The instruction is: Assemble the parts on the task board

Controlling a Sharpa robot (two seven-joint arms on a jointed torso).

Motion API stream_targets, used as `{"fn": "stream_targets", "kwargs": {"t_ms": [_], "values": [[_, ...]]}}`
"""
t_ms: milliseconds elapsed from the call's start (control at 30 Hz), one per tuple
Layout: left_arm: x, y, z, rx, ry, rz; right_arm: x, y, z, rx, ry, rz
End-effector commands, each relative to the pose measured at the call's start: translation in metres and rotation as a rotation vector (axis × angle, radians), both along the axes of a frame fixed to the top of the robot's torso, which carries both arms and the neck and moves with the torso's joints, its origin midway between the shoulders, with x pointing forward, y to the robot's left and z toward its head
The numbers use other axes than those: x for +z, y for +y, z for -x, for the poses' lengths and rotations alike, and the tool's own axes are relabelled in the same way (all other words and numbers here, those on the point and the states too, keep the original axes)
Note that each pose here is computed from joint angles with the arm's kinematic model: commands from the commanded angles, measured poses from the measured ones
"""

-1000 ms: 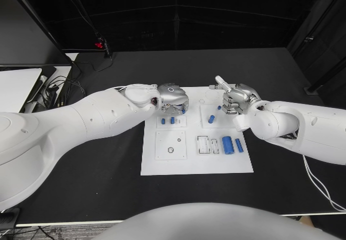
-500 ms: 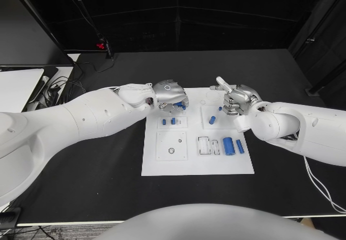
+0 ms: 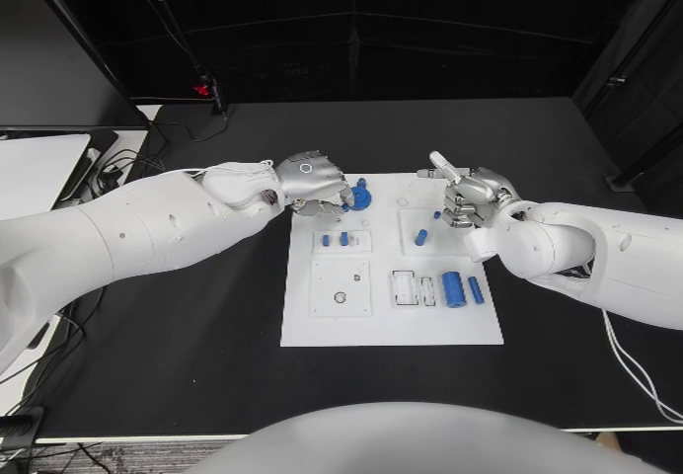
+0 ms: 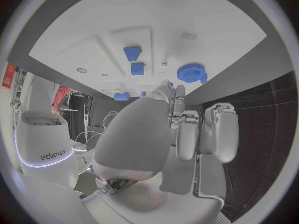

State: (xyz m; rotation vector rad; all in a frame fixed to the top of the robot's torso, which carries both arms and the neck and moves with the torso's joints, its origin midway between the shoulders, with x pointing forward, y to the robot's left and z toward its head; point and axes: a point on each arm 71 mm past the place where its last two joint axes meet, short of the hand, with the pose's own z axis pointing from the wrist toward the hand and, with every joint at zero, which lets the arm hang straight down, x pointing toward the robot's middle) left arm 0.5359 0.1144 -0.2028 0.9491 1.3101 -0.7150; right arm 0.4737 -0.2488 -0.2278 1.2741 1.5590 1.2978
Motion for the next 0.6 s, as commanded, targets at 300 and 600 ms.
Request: {"fn": "stream_targets", "kwargs": {"t_ms": [300, 600], "values": [[-0.0024, 0.0088, 0.0019, 0.012, 0.054, -0.038, 0.0002, -0.0001, -0.0001, 0.003, -0.009, -0.002], [-0.0048, 0.0091, 0.0003, 0.027, 0.077, -0.057, -0.0004, -0.0012, 0.0008, 0.001, -0.007, -0.002]]}}
